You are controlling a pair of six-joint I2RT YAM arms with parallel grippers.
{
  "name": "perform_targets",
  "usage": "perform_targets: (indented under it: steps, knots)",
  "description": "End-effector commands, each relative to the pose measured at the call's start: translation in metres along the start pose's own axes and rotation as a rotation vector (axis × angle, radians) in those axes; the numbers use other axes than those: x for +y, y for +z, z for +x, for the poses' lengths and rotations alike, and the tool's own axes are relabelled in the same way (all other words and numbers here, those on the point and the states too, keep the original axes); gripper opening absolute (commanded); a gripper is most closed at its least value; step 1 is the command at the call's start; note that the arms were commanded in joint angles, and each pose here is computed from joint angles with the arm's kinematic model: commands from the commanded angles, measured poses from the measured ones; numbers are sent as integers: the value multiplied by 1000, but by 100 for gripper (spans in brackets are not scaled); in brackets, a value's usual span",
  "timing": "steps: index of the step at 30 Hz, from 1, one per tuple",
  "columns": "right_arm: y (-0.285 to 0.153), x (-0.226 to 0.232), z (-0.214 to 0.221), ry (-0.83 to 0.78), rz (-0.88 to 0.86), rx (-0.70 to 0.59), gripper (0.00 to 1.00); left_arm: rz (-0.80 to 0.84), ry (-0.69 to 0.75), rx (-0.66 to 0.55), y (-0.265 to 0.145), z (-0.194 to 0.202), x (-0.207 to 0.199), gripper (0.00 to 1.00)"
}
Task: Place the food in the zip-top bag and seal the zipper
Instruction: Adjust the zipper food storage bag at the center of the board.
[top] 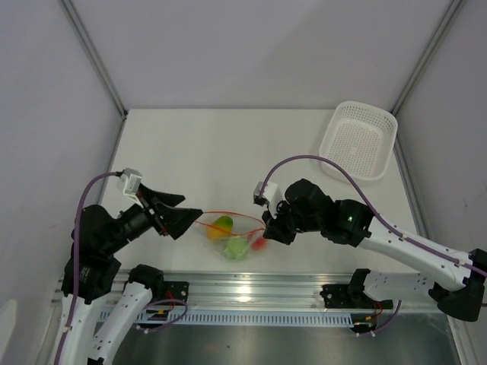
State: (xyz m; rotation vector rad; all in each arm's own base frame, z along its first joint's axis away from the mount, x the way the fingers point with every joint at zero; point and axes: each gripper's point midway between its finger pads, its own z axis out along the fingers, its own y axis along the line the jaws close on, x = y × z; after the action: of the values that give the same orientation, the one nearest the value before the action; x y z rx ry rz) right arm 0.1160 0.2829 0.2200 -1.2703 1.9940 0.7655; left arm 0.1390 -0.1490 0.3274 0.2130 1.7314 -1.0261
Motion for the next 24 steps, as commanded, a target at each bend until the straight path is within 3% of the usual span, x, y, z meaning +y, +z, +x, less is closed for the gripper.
perform_targets:
  steps: [1,5,9,17,24]
  knots:
    - [-7,7,-17,-23,-62,-31,0,206,206,-43,3,-16,-34,99]
    - [-6,4,-18,-10,-71,-28,0,290,316,-76,9,-20,-48,100]
    - [-7,3,-20,-2,-80,-35,0,333,371,23,31,-3,-55,100]
    - [-9,6,-19,10,-119,-33,0,410,550,70,54,21,-73,99]
    - [-10,9,-19,19,-155,-17,0,356,701,88,82,33,-67,99]
